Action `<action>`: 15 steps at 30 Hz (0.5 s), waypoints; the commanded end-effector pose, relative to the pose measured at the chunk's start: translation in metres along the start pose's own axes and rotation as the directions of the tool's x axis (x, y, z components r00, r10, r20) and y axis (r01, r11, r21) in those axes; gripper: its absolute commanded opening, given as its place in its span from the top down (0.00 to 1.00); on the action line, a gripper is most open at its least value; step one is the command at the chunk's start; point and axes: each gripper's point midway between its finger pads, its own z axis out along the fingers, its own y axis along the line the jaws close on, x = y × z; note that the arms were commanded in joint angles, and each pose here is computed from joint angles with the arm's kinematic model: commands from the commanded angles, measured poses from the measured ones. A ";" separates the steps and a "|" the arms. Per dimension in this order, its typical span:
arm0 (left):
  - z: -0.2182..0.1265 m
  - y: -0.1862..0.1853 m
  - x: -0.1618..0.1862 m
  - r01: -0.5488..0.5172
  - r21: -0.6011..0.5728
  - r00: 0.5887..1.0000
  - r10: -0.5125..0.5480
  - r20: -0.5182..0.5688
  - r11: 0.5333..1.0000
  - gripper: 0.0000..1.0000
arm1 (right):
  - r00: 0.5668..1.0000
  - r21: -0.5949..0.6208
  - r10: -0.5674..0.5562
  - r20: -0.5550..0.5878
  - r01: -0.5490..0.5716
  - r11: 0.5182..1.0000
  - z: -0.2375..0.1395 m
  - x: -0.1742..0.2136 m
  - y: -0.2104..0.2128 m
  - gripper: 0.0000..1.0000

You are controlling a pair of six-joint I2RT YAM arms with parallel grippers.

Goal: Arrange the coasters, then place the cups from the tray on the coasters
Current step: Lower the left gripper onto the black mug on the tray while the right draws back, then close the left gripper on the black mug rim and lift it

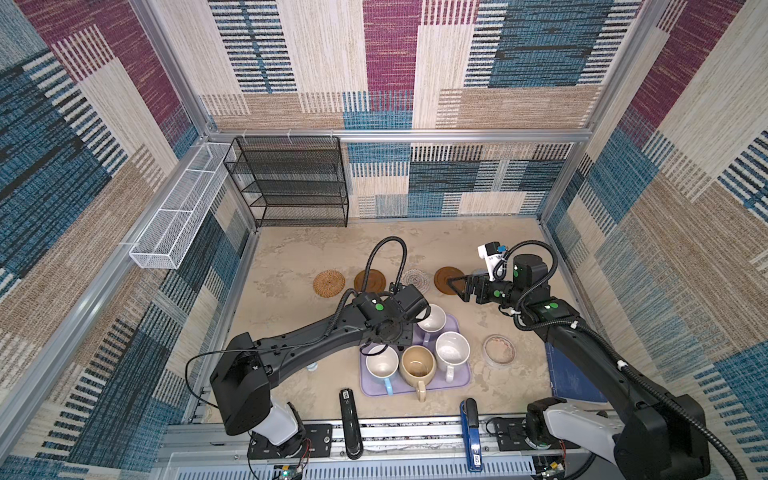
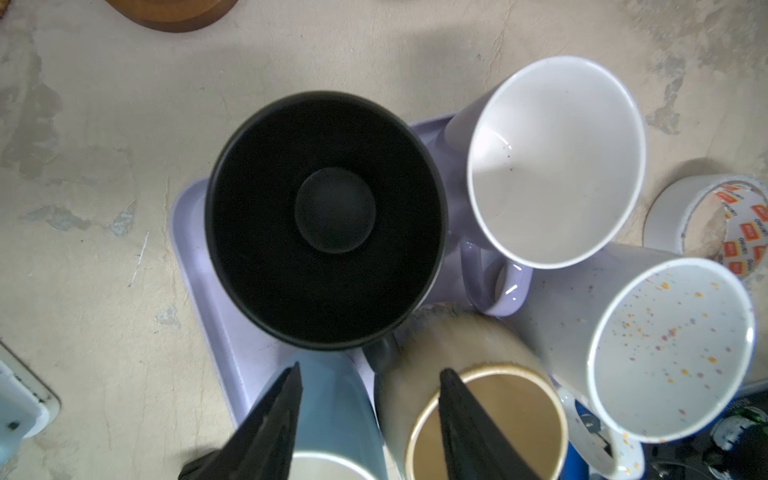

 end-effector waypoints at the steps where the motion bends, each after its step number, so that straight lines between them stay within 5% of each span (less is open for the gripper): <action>1: 0.007 0.013 0.000 0.020 -0.078 1.000 -0.019 0.010 0.997 0.45 | 0.999 -0.027 -0.032 0.026 0.033 0.999 0.000 -0.006 0.006 0.00; 15: 0.037 0.009 0.003 -0.010 -0.130 0.999 0.005 -0.038 0.991 0.51 | 1.000 -0.034 -0.026 -0.003 0.026 0.999 -0.001 0.006 0.005 0.00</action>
